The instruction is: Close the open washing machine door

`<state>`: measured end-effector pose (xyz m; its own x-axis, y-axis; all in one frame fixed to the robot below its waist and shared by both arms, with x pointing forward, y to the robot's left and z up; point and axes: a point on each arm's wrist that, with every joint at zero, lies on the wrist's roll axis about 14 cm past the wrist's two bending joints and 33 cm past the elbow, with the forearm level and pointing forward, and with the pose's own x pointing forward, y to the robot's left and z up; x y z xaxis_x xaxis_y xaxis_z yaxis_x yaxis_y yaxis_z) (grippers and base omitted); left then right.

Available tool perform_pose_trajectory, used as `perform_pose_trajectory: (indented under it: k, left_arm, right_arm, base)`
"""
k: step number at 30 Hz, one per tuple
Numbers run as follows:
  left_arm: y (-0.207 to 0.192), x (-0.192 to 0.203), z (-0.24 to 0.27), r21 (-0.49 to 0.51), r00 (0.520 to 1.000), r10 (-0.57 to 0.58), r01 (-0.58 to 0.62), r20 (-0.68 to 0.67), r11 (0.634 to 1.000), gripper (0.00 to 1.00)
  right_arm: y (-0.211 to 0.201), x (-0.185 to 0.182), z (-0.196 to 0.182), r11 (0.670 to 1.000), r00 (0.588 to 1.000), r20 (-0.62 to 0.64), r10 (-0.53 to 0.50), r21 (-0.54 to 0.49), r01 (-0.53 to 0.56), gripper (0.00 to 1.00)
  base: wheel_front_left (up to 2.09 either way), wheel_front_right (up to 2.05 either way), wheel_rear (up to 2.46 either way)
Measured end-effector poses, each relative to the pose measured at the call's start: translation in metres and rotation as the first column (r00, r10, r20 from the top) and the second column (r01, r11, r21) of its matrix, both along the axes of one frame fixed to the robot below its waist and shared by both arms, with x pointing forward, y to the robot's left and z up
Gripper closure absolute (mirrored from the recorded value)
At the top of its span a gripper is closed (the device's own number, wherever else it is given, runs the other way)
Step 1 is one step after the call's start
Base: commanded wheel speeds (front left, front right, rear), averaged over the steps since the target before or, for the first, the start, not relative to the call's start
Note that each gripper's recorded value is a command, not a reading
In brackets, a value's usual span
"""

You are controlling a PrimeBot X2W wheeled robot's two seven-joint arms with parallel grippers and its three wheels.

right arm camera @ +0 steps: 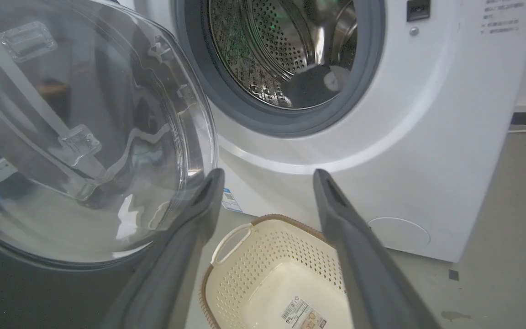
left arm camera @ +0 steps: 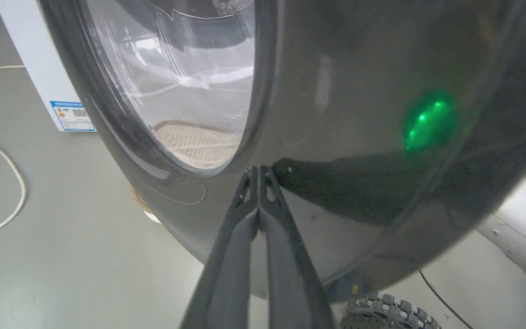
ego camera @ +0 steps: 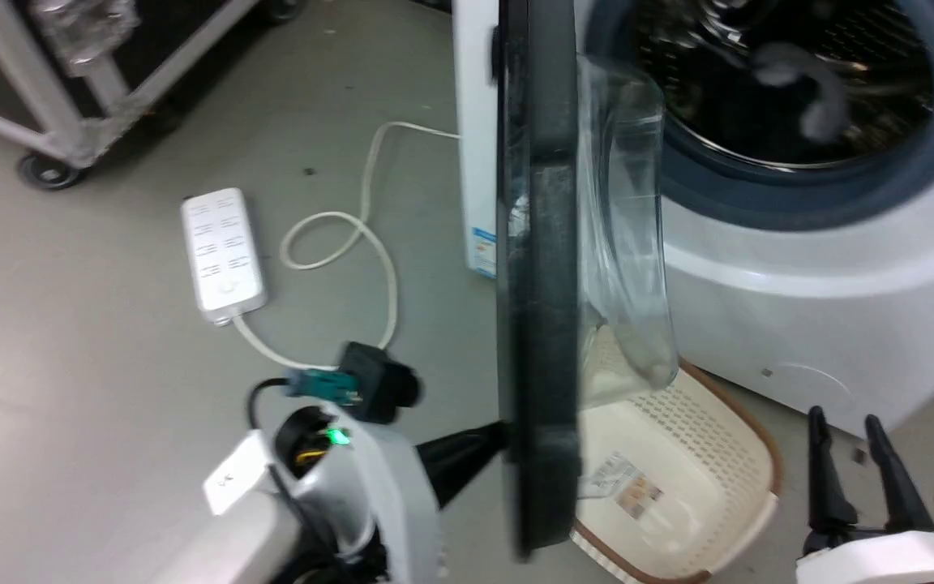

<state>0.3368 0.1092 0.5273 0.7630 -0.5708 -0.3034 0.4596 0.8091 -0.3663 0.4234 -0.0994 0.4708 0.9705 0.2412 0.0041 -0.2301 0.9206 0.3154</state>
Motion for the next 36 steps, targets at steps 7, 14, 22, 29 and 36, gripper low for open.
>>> perform_pose_trajectory:
  k: [7, 14, 22, 29, 36]
  left_arm:
    - [-0.082, 0.019, 0.013, -0.064, 0.97, -0.228, 0.233, 0.085, 0.97, 1.0]
    - [-0.131, 0.055, 0.012, -0.011, 0.931, -0.318, 0.325, 0.178, 0.946, 1.0]
    - [-0.199, 0.106, 0.028, 0.085, 0.866, -0.374, 0.368, 0.332, 0.926, 1.0]
    - [-0.22, 0.151, 0.04, 0.039, 0.874, -0.273, 0.282, 0.402, 0.959, 1.0]
    - [-0.181, 0.169, 0.087, -0.144, 0.868, -0.046, 0.133, 0.495, 0.981, 1.0]
  right_arm:
    - [-0.073, -0.015, -0.001, 0.979, 0.979, -0.005, -0.203, -0.02, 0.202, 0.0]
    - [-0.134, -0.043, 0.002, 0.928, 0.928, -0.005, -0.373, -0.02, 0.372, 0.0]
    - [-0.176, -0.072, 0.001, 0.868, 0.868, -0.018, -0.497, -0.019, 0.497, 0.0]
    - [-0.193, -0.085, -0.01, 0.838, 0.836, -0.051, -0.546, -0.041, 0.545, 0.0]
    - [-0.189, -0.084, -0.004, 0.846, 0.846, -0.033, -0.533, -0.033, 0.532, 0.0]
  base:
    - [0.0, 0.0, 0.0]
    - [0.0, 0.0, 0.0]
    - [0.0, 0.0, 0.0]
    - [0.0, 0.0, 0.0]
    - [0.0, 0.0, 0.0]
